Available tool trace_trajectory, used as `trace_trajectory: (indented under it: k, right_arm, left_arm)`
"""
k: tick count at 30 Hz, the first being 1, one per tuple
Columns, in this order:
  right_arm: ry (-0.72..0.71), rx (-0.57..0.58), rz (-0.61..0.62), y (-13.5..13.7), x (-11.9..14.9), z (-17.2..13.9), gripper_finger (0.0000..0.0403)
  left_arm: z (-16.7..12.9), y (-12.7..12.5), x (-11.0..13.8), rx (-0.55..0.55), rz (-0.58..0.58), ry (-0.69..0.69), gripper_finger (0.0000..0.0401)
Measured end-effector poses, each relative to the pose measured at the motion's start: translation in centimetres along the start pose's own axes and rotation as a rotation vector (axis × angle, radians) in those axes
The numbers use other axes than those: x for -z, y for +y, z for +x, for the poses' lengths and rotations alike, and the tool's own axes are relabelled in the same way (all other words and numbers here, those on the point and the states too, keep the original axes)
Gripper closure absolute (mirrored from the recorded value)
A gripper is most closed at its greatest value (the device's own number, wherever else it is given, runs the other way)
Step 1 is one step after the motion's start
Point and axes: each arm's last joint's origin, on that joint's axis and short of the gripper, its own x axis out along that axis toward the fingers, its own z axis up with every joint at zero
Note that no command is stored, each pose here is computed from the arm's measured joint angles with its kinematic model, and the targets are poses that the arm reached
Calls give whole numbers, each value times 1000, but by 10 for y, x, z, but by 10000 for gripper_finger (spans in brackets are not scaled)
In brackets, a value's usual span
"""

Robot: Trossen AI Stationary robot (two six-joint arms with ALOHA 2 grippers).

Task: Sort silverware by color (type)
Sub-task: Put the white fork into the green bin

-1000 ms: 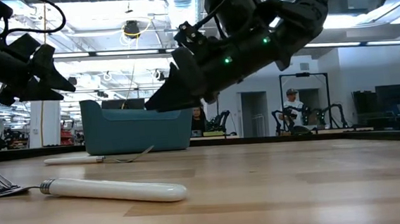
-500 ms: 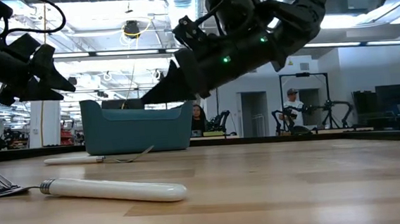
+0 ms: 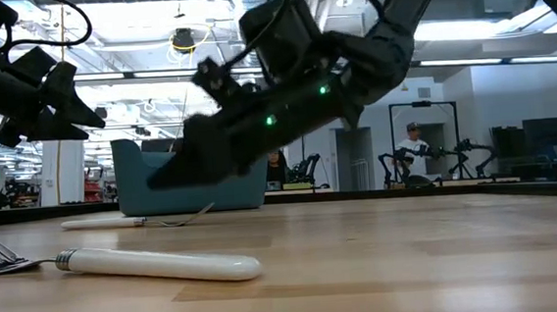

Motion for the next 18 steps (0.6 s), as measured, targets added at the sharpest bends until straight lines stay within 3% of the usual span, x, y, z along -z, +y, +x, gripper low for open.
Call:
trace_trajectory:
  k: [18]
  right_arm:
    - [165,-17,160,-3,16,10,143]
  left_arm:
    - [0,0,0,1,0,0,166]
